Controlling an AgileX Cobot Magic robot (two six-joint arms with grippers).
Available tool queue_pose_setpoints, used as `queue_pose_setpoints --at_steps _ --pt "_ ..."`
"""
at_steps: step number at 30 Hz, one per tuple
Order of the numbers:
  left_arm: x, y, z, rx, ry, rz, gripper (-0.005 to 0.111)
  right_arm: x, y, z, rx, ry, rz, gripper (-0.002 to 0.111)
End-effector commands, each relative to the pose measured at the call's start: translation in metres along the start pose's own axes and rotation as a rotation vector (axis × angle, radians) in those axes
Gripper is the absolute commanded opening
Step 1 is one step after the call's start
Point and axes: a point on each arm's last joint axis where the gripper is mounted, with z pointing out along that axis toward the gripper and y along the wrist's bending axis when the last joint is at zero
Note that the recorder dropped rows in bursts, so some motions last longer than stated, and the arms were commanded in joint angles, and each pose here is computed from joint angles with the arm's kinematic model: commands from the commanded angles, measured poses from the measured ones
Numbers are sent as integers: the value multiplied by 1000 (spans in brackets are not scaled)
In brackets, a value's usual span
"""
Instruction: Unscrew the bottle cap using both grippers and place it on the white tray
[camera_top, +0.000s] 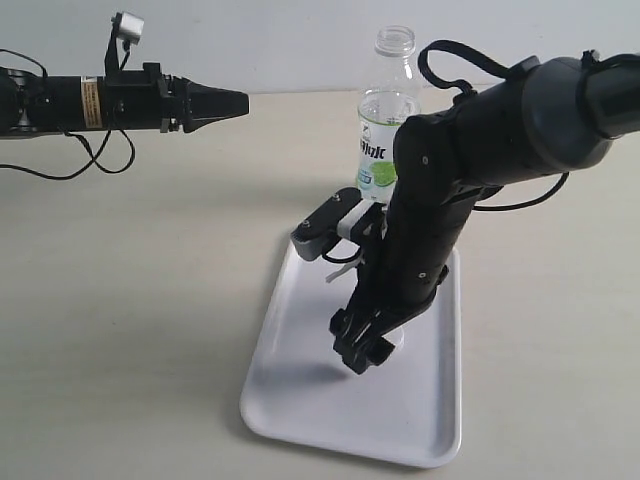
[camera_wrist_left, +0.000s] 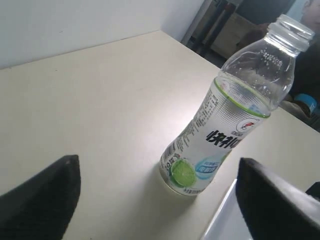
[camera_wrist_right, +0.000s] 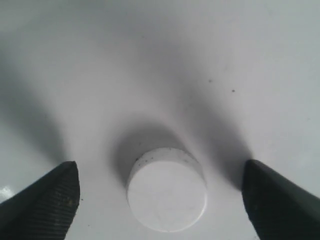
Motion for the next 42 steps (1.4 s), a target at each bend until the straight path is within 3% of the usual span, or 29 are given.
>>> queue_pose_setpoints --at_steps 1,5,11,15,21,23,26,30,36,42 --pt "-6 -5 0 15 -11 9 79 1 3 -7 -9 9 -2 85" --pt "-6 -5 0 16 -6 11 58 4 7 -26 -14 0 25 85" --pt "-3 -4 -2 18 28 19 1 17 17 -77 -16 -28 40 82" --pt "-7 -5 -6 13 35 -26 0 30 24 -112 10 -70 39 58" --pt "-26 -16 -26 -11 111 -73 0 62 37 -165 59 -211 63 0" --pt "-30 -25 -30 -14 124 -89 0 79 35 -179 166 -375 118 0" --pt "-30 -42 -30 -3 86 -136 0 102 33 -188 275 -766 244 0" --pt "-24 -74 -30 20 77 -105 0 137 47 -178 163 -1187 297 0" --pt "4 -140 -52 8 8 -10 0 160 52 -151 163 -1204 224 0" --pt "48 -214 -87 -112 -126 96 0 163 51 -144 205 -1143 197 0"
